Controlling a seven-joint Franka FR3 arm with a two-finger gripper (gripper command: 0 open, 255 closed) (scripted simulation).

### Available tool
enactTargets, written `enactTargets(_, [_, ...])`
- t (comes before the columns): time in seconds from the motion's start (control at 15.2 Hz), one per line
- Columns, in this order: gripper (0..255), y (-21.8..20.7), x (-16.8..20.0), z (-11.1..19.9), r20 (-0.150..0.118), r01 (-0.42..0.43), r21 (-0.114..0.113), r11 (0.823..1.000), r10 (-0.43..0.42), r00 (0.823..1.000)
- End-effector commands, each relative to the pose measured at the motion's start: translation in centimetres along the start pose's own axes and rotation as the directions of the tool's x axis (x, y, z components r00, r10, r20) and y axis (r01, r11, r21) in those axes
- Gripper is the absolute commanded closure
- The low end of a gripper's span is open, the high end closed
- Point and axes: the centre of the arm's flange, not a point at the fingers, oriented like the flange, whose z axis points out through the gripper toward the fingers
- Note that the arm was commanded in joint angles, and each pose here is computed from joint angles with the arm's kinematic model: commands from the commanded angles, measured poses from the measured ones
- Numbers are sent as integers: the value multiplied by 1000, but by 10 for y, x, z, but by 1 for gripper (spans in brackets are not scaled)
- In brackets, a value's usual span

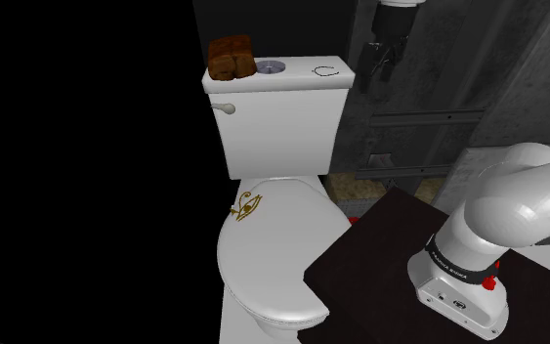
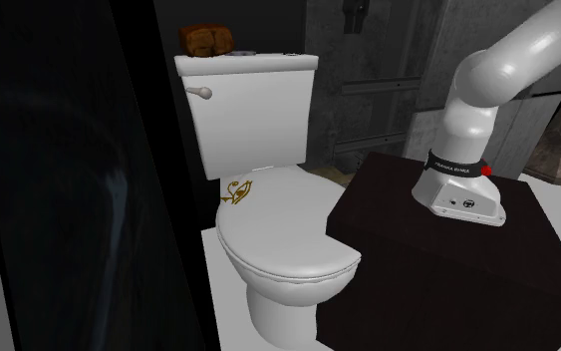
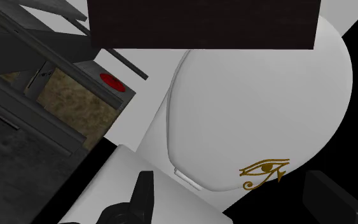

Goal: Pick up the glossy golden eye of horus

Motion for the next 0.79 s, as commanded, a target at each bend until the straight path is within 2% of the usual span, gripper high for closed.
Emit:
enactTargets(0.0, [0,0,0,0,0,0,0,1000,0,1000])
enactTargets(0.73, [0,-33,101,107,53,115,-1,993,-115,992])
